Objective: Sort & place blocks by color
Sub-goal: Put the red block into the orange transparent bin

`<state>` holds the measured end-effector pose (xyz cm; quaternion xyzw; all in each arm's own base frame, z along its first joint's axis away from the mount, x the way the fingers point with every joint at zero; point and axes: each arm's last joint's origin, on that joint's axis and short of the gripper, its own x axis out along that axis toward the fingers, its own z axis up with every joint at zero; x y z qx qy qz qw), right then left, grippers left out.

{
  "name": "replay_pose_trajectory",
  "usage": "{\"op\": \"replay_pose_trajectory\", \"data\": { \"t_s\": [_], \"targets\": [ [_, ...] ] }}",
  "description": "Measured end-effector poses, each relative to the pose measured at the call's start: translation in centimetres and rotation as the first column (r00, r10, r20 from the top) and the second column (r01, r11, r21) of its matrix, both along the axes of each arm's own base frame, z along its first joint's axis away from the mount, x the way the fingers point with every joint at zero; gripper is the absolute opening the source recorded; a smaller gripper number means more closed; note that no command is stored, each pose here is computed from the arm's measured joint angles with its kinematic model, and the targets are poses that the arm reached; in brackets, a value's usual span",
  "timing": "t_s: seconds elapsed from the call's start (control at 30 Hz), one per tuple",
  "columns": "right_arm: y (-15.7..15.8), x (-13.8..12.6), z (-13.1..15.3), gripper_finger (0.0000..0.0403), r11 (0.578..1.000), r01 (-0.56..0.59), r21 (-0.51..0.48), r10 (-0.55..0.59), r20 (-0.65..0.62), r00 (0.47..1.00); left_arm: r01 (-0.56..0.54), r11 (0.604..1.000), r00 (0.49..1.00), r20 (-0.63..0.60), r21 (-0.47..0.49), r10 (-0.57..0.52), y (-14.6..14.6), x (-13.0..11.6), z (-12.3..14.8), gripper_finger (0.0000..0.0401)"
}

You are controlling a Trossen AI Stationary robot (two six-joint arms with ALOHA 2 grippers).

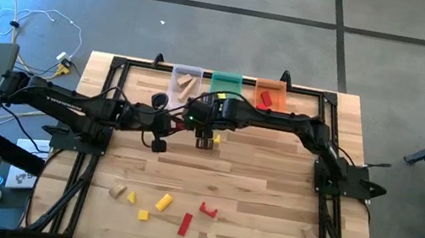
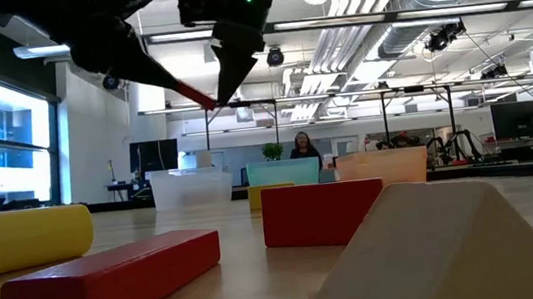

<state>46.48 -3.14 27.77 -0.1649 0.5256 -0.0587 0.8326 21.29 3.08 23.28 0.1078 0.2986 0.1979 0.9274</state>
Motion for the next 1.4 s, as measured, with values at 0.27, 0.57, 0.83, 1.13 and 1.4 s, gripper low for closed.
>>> {"op": "replay_pose_trajectory", "data": {
  "t_s": [0.27, 0.57, 0.83, 1.13, 1.4],
  "targets": [
    [0.2, -0.2, -0.1, 0.0203, 0.999, -0.012, 0.042, 0.013, -0.021, 1.0, 0.005, 1.0, 1.0, 0.025, -0.006, -0.005, -0.5, 0.2, 0.1, 0.0079],
    [0.2, -0.6, -0.3, 0.0203, 0.999, 0.018, 0.04, -0.016, -0.057, 0.998, -0.016, 1.0, 1.0, 0.023, 0.009, 0.016, -0.6, 0.1, 0.1, 0.0079],
    [0.8, 0.4, 0.1, 0.0203, 0.997, -0.049, 0.06, 0.046, 0.04, 0.998, -0.025, 1.0, 0.999, 0.032, -0.007, 0.025, -0.6, 0.1, 0.1, 0.0079],
    [0.8, 0.9, 0.5, 0.0193, 0.997, -0.052, 0.063, 0.045, 0.107, 0.993, -0.021, 1.0, 0.999, 0.038, -0.013, 0.022, -0.6, 0.2, 0.2, 0.0079],
    [0.9, 0.9, 0.4, 0.0094, 0.993, -0.048, 0.107, 0.035, 0.112, 0.993, -0.015, 1.0, 0.999, 0.052, -0.016, 0.016, -0.6, 0.2, 0.3, 0.0079]
  ]
}}
